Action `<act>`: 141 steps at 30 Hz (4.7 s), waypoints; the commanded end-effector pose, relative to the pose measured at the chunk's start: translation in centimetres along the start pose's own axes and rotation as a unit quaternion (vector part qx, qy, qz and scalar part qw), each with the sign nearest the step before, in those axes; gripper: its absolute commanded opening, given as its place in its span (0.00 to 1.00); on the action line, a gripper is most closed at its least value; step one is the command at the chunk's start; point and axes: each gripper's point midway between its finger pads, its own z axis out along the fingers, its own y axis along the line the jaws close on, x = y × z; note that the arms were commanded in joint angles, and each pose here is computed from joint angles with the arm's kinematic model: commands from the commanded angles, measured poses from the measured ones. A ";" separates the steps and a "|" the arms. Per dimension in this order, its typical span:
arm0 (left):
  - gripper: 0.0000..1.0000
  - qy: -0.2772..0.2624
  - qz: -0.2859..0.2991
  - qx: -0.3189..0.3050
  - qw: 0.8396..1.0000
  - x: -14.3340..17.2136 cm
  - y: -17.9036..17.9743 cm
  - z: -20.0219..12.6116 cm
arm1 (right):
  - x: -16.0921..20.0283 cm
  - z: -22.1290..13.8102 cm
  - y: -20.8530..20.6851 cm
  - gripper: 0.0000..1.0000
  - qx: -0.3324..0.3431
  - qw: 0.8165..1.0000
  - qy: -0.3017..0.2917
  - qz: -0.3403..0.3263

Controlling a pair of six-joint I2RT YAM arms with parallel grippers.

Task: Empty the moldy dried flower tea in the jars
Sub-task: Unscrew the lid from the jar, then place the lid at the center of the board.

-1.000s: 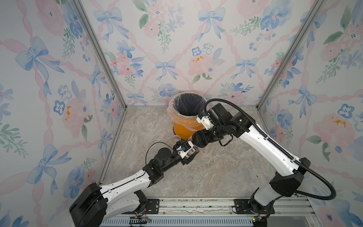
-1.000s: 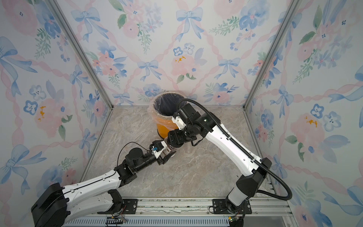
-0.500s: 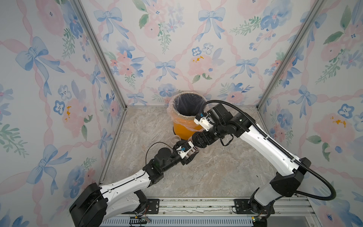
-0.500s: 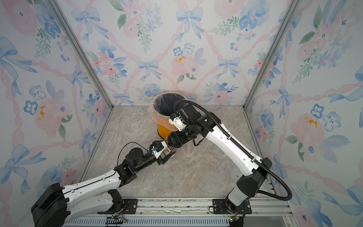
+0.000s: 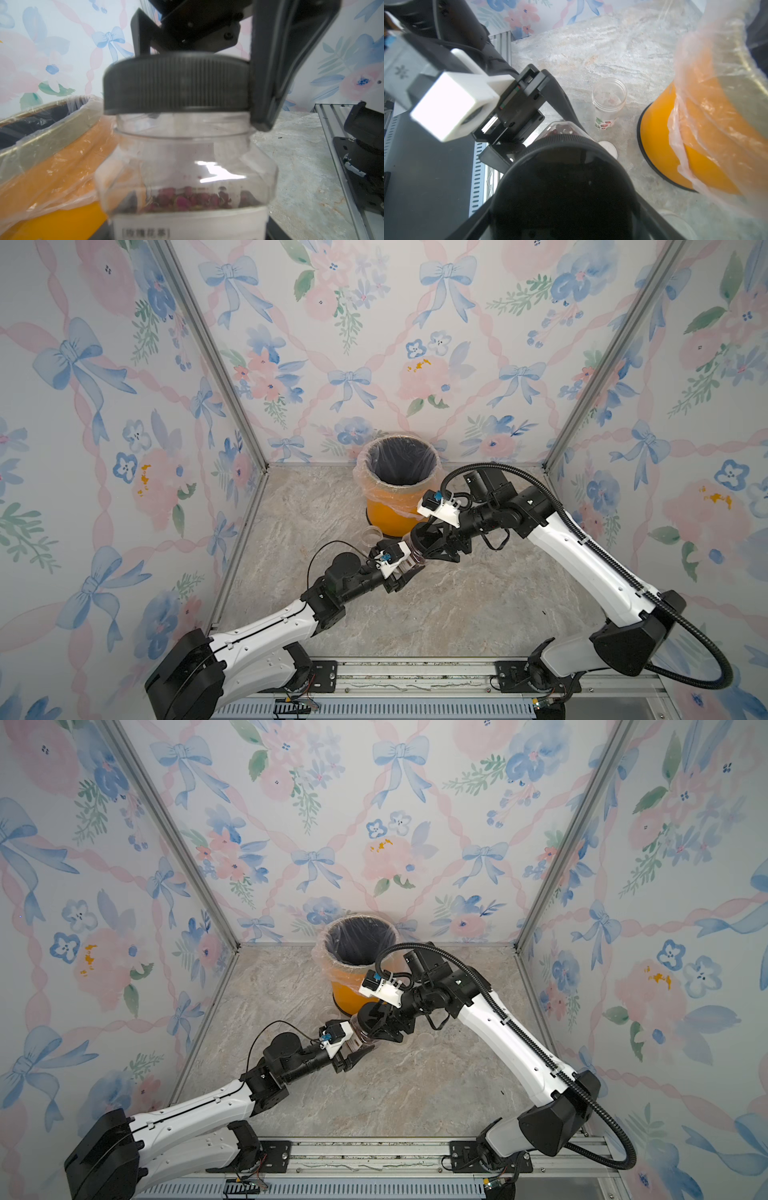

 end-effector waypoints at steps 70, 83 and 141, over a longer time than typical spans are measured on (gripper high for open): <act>0.42 -0.061 0.017 -0.110 0.992 -4.5 3.5 -3.4 | 28.4 -2.8 -30.0 0.73 0.415 0.755 0.088 0.501; 0.42 -0.064 0.016 -0.108 0.992 -4.8 3.5 -3.2 | 31.0 0.4 -30.9 0.78 0.399 0.735 0.161 0.524; 0.41 -0.161 -0.080 -0.033 0.983 -11.7 2.7 -3.3 | -2.0 -5.1 -1.1 0.97 0.025 0.973 -0.230 0.021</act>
